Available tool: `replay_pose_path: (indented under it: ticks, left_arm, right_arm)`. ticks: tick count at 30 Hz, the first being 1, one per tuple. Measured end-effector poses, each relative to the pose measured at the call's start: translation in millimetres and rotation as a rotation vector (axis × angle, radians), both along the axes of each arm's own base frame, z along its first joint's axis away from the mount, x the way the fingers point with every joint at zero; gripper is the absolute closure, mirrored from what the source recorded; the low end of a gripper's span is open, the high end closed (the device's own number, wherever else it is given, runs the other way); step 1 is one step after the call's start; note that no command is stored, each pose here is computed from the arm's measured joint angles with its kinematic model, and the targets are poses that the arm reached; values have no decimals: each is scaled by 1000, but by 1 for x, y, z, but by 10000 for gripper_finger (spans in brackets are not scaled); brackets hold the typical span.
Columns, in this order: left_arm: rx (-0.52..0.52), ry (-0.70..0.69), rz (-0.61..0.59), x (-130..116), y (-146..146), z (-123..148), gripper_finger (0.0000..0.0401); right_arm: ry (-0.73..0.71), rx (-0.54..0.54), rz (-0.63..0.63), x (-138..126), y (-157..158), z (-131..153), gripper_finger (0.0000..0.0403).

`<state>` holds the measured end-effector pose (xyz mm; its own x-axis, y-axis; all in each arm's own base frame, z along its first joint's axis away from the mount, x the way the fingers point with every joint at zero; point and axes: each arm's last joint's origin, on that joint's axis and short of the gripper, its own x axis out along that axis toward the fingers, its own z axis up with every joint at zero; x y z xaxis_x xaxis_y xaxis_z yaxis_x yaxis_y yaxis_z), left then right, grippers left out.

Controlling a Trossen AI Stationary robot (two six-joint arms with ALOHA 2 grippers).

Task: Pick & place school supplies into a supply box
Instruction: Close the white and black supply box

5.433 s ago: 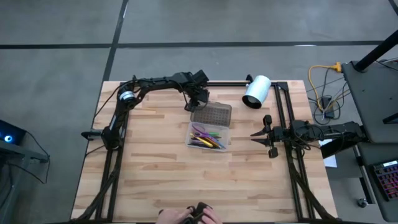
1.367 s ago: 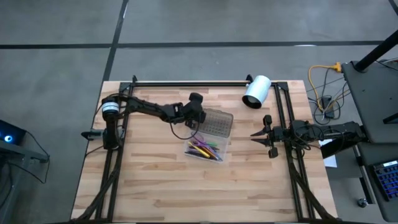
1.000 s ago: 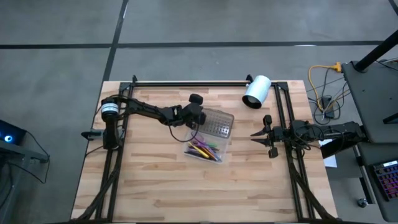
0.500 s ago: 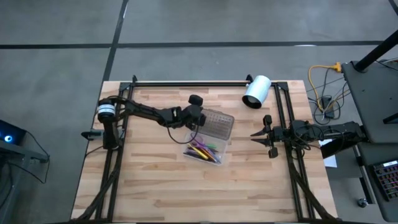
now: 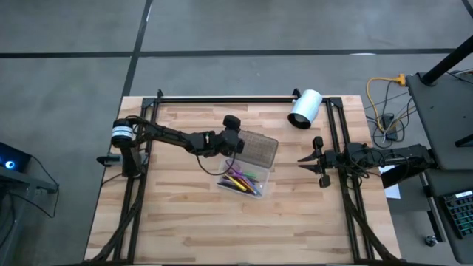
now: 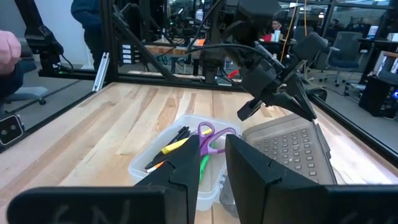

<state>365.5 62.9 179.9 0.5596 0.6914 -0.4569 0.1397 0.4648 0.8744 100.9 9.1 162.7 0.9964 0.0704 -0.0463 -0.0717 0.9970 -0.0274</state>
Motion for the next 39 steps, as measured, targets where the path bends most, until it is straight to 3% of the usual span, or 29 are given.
replay_pose_path:
  ticks: [39]
  left_arm:
    - [225,6,180,-1,-36,8,401]
  right_arm:
    - [0,0,-1,0,0,0,335]
